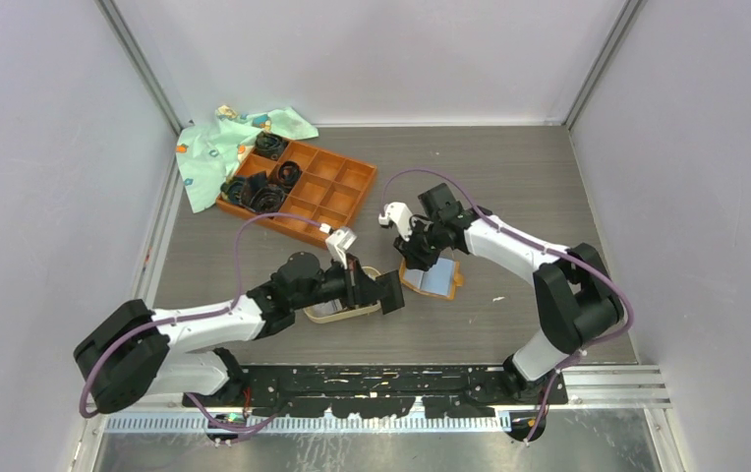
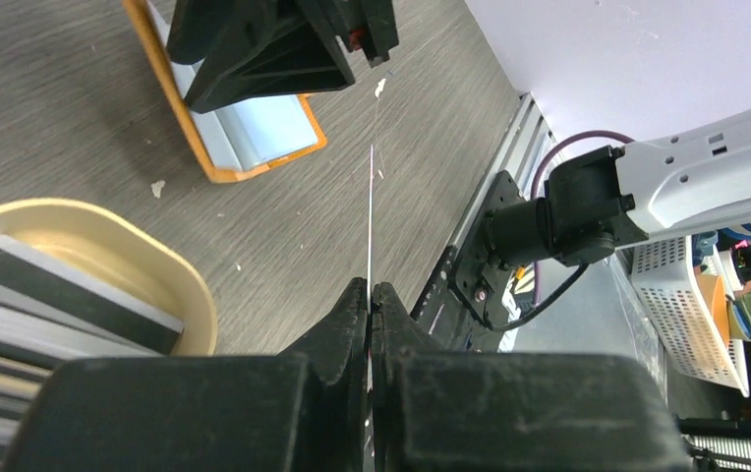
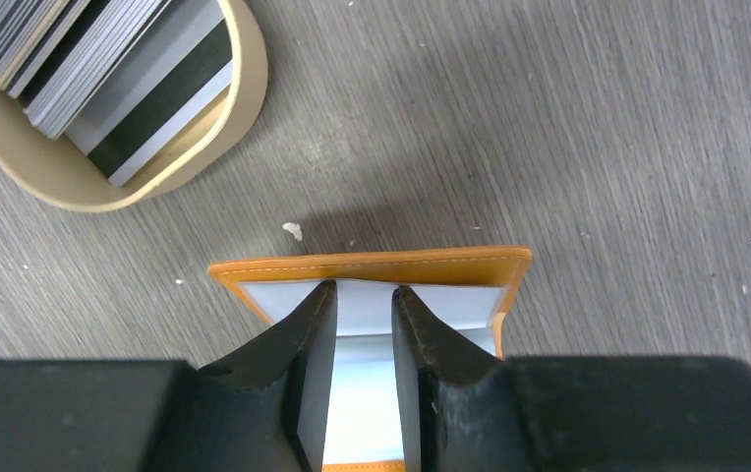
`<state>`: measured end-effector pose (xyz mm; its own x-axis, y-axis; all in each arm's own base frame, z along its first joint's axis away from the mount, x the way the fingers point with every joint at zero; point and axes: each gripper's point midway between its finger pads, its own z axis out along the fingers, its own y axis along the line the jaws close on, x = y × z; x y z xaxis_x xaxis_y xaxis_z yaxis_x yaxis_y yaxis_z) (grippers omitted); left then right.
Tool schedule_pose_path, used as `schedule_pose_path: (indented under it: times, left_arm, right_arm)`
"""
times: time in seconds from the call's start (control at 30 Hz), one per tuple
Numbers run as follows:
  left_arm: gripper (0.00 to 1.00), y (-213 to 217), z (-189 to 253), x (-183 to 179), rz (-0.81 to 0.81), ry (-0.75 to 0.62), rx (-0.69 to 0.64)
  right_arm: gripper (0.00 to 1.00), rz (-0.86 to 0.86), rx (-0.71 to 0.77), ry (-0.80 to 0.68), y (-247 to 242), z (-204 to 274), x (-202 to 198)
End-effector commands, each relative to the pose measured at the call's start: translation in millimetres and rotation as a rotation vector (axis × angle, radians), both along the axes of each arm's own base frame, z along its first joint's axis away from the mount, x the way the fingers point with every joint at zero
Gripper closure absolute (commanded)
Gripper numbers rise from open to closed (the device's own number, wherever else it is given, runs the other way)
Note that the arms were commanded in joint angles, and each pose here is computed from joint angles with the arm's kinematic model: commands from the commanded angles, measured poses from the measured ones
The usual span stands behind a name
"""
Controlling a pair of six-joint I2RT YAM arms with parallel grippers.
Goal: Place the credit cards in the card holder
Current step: Insert the credit card into the card holder.
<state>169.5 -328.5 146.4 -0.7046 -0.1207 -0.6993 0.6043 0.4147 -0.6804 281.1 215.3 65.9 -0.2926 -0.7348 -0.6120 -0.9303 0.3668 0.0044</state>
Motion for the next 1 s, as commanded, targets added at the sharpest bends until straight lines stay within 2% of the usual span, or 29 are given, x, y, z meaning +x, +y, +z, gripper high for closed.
schedule_pose_path:
  times: [0.0, 0.37, 0.53, 0.77, 0.97]
  left_arm:
    - [1.0, -21, 28, 16, 0.008, -0.04, -0.067]
    - [1.0, -69, 4, 57, 0.068, 0.092, -0.08]
    - [1.0, -66, -17, 78, 0.164, 0.105, 0.035]
    - [1.0, -62, -36, 92, 0.213, 0.092, 0.175]
    - [1.0, -56, -48, 97, 0.225, 0.091, 0.221]
  right_arm:
    - [0.68, -0.052, 0.063, 0.068, 7, 14, 11]
    - [0.74, -0.17, 0.124, 0.249, -2, 9, 20]
    - [0.75, -0.232, 0.124, 0.263, -10, 8, 28]
    - [0.73, -0.301, 0.128, 0.249, -21, 12, 40]
    - [0.67, -0.354, 0.135, 0.217, -30, 15, 52]
